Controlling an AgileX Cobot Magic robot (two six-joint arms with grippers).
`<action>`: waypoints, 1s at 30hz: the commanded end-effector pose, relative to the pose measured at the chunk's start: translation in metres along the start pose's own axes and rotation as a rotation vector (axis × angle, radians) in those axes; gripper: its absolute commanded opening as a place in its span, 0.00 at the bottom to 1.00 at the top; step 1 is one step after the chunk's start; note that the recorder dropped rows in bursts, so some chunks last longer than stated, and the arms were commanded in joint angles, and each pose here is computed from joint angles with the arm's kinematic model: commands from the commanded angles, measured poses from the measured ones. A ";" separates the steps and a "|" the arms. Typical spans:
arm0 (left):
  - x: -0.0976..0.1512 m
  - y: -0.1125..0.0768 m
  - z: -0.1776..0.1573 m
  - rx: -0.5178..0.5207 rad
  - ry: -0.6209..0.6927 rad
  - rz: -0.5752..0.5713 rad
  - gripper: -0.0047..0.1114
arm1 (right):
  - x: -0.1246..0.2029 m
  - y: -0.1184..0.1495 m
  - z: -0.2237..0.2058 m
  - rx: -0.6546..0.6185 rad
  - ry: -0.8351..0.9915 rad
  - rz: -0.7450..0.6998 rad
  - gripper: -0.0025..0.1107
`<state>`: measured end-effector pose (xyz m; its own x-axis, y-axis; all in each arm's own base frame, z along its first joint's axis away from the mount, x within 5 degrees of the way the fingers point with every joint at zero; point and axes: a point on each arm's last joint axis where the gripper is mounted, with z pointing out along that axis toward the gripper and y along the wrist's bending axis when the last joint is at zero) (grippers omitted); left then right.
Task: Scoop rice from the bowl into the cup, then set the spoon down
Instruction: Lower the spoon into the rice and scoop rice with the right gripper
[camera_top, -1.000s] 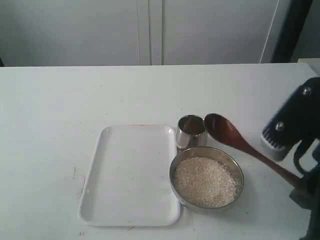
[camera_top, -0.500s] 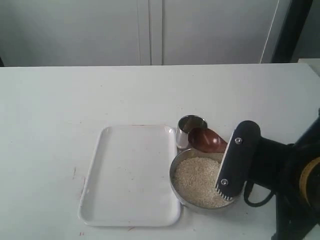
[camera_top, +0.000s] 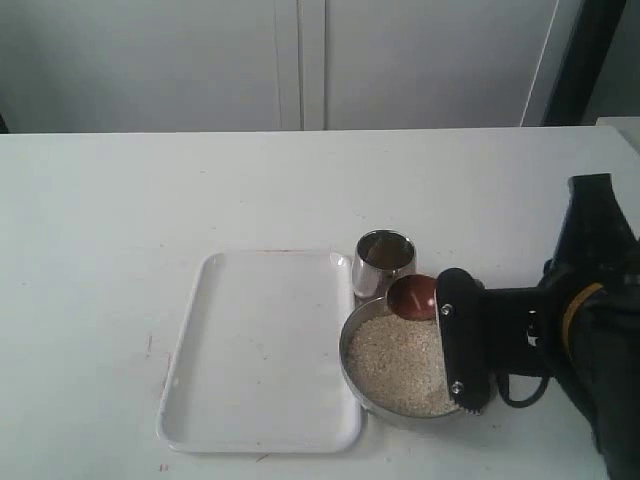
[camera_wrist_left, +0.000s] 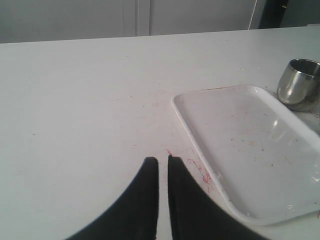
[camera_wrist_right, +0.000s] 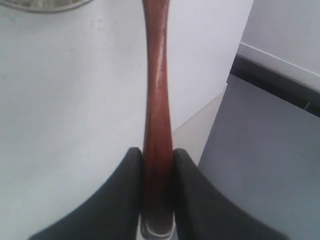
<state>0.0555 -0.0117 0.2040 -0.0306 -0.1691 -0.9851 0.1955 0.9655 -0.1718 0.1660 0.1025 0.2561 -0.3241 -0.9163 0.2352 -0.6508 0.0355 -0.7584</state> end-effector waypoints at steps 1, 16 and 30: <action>-0.002 0.000 0.000 0.003 -0.008 -0.016 0.16 | 0.003 -0.006 0.010 0.031 0.056 -0.100 0.02; -0.002 0.000 0.000 0.003 -0.008 -0.016 0.16 | -0.021 0.007 0.032 -0.001 0.138 -0.169 0.02; -0.002 0.000 0.000 0.003 -0.008 -0.016 0.16 | -0.033 0.016 0.044 -0.001 0.177 -0.153 0.02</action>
<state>0.0555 -0.0117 0.2040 -0.0306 -0.1691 -0.9851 0.1955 0.9655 -0.1718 0.1939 0.1161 0.2106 -0.3205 -0.8324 0.4520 -0.7136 -0.1016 -0.6931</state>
